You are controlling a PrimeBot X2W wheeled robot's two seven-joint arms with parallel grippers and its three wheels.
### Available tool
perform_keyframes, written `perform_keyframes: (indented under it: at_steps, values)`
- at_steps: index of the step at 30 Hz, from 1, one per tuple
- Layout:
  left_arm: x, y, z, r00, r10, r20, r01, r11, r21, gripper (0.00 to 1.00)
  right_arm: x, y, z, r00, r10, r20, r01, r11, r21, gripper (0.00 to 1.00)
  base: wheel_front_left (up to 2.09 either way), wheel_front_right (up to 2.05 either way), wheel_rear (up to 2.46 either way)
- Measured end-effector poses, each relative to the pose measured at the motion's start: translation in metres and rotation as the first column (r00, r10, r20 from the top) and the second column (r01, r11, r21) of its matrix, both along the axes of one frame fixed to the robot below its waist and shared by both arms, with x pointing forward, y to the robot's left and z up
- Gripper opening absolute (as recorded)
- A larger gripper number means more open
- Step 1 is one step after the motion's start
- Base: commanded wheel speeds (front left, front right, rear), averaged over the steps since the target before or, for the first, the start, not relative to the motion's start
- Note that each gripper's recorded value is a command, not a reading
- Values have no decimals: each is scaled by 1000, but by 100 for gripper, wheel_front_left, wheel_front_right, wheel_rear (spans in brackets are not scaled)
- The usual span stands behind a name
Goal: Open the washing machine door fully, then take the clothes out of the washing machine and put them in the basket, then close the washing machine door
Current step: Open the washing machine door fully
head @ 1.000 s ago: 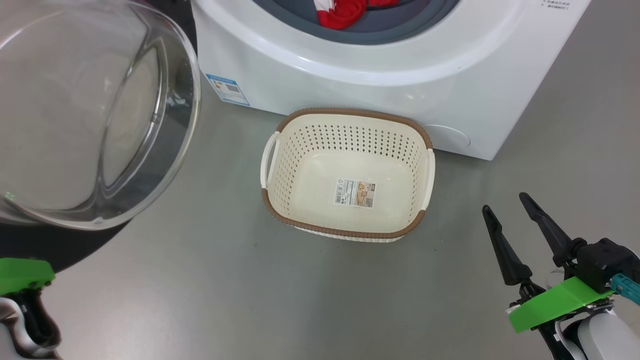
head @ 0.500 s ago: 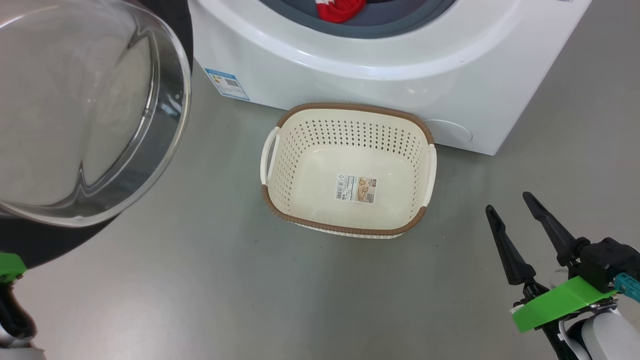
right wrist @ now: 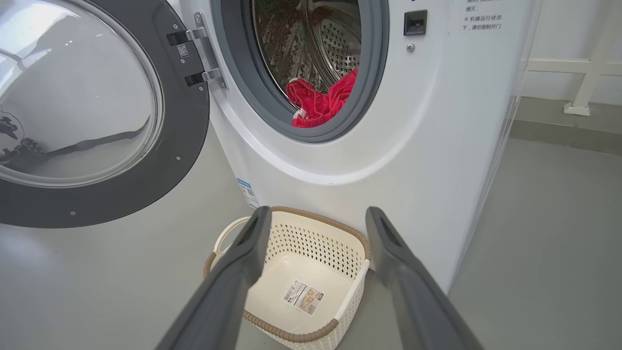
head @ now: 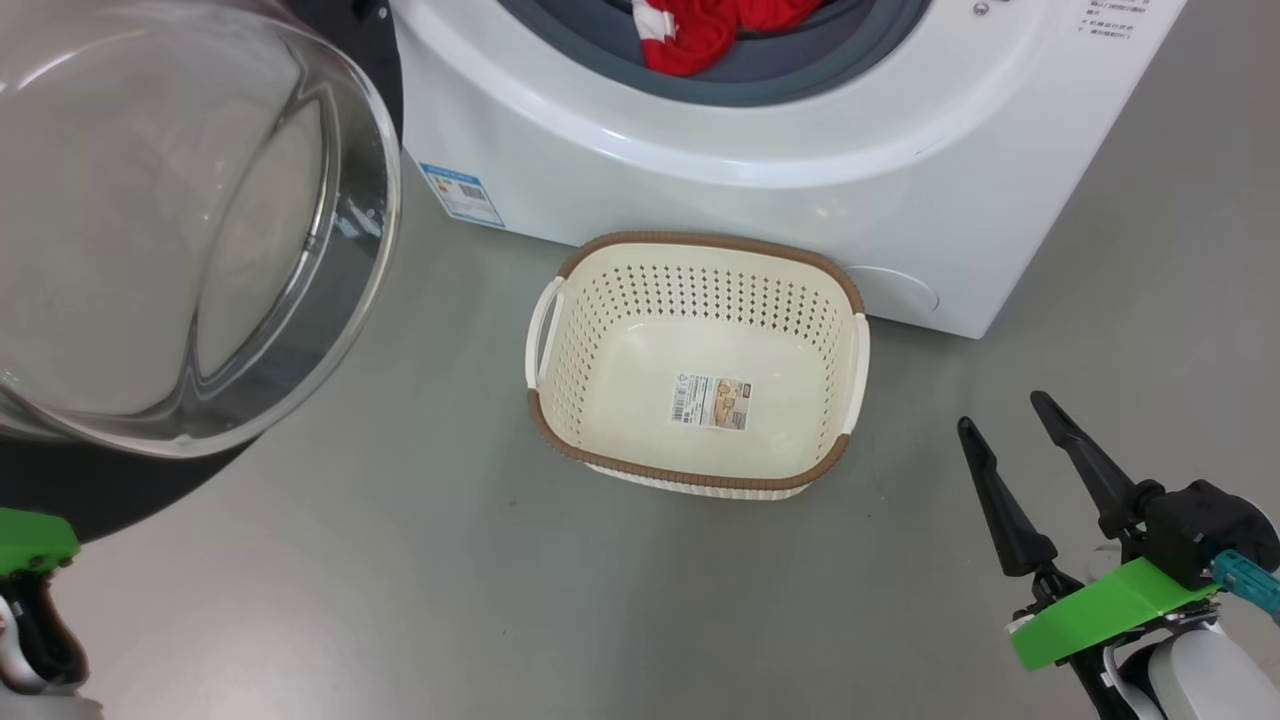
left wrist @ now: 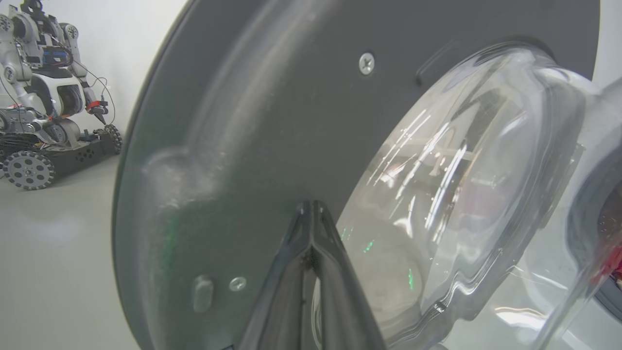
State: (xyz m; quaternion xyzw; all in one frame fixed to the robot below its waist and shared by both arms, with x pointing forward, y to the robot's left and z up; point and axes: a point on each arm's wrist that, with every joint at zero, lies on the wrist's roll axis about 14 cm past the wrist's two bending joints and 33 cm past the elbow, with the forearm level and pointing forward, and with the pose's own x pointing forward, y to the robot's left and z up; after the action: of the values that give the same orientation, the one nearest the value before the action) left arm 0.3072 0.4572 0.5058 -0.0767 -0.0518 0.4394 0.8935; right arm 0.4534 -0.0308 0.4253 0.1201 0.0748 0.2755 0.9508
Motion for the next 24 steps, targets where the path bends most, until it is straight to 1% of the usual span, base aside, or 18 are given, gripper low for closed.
perform_keyframes:
  at_steps: [6, 10, 16, 17, 19, 21, 24]
  values:
    - [0, -11, -1, 999, -53, -13, 53, 999, 12, 0, -4, 1, 9, 1000, -7, 15, 7, 1000, 8, 100, 0, 0, 0]
    - [0, -25, -9, 993, -109, -37, 110, 994, 8, 0, -6, -2, 16, 999, -20, 27, 20, 1000, 13, 100, 0, 0, 0]
    - [-1, -44, -8, 985, -173, -11, 173, 985, -1, 0, -11, -4, 28, 998, -42, 43, 41, 999, 27, 100, 0, 0, 0]
    - [-1, -47, -8, 983, -183, -8, 183, 983, 1, 5, -13, -6, 29, 998, -47, 44, 46, 999, 27, 100, 0, 0, 0]
    - [-3, -52, -8, 980, -199, -7, 199, 980, 4, 10, -17, -9, 29, 998, -56, 40, 55, 998, 25, 100, 0, 0, 0]
    - [-3, -57, -9, 976, -215, -6, 215, 977, 3, 23, -19, -11, 32, 997, -69, 43, 68, 997, 31, 100, 0, 0, 0]
    - [-2, -67, -10, 969, -247, 2, 247, 969, 0, 34, -20, -17, 37, 994, -94, 52, 92, 995, 39, 100, 0, 0, 0]
